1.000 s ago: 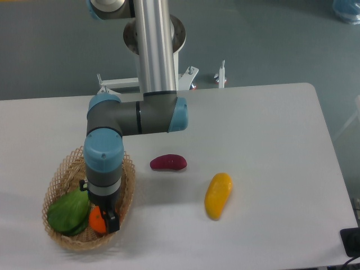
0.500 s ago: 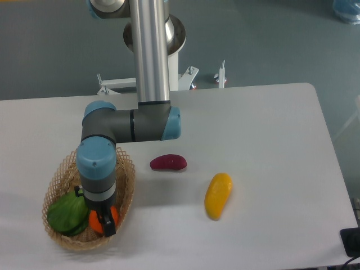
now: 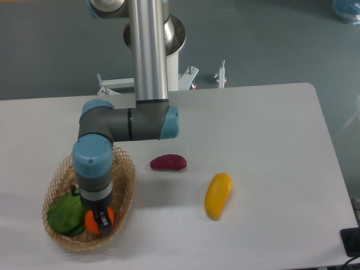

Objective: Pick up the orange from the basket
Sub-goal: 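Close the gripper on the orange and lift it from the basket, then carry the held orange out of the basket toward the yellow fruit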

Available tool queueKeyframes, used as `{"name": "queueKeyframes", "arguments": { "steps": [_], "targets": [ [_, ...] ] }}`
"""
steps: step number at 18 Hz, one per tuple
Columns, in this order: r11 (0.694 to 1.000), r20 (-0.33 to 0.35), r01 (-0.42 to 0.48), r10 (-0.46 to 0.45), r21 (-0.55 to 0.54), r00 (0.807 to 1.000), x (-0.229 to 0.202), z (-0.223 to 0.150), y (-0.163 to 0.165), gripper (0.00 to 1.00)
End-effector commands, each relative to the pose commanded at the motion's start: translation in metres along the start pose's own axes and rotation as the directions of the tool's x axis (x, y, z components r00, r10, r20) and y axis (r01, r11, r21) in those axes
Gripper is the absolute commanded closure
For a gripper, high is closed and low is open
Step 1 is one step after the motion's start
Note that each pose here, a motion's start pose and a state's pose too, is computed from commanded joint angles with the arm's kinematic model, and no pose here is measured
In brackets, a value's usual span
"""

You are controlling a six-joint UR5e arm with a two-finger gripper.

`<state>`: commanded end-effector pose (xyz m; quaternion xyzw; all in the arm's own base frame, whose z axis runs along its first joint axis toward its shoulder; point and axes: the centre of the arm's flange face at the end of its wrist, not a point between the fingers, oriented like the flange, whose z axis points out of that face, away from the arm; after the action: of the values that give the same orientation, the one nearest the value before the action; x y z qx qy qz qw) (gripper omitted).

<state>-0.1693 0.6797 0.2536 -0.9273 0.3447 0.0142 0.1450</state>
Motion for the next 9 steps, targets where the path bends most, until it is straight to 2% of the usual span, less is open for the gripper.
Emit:
{"name": "queueKeyframes", "arguments": {
  "steps": [5,9],
  "targets": [
    [0.998,0.034,0.023,-0.024,0.054,0.999,-0.006,-0.035,-0.003,0.40],
    [0.993,0.071,0.101,-0.105,0.063,0.992,-0.025,-0.063,0.029,0.40]
  ]
}}
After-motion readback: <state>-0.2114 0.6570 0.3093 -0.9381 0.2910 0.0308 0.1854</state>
